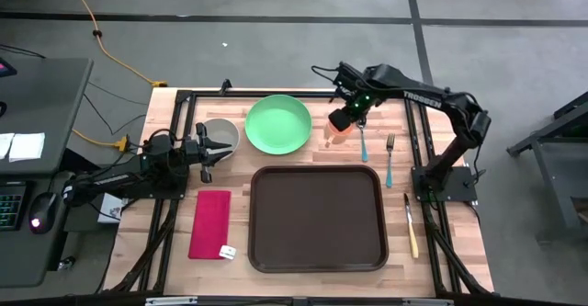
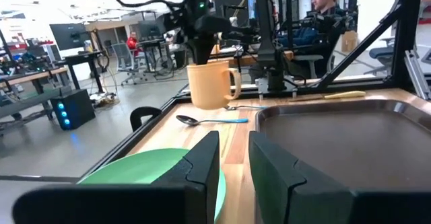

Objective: Set up tray
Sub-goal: Put the orange mug on the top left of the black tray

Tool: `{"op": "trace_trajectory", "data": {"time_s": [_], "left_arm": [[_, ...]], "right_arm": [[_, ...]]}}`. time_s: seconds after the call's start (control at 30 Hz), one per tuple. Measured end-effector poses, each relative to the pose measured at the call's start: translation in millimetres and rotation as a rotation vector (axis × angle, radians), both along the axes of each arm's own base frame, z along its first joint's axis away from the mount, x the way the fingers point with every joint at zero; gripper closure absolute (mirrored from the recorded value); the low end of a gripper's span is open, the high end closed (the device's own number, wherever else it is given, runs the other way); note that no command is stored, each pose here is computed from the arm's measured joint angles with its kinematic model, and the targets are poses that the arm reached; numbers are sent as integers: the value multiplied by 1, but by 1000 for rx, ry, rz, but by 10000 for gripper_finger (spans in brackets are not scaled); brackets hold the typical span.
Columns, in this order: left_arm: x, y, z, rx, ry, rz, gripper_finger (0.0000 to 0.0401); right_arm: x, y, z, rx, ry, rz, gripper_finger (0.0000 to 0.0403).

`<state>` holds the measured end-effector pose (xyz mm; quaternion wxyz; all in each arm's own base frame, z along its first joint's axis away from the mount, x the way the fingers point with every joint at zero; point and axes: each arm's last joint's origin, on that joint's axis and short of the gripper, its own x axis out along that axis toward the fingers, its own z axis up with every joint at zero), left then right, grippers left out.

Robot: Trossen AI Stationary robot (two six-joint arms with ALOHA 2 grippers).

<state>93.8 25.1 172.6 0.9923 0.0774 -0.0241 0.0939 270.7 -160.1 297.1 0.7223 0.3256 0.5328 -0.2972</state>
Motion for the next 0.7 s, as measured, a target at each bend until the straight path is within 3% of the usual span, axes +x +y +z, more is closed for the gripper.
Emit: {"op": "trace_trajectory", "data": {"time_s": [0.43, 0.7], "left_arm": [[0, 0, 0, -2, -1, -1, 288], [0, 0, 0, -77, -14, -6, 288]], "right_arm": [[11, 26, 3, 24, -15, -10, 403], [21, 32, 5, 27, -82, -44, 403]]}}
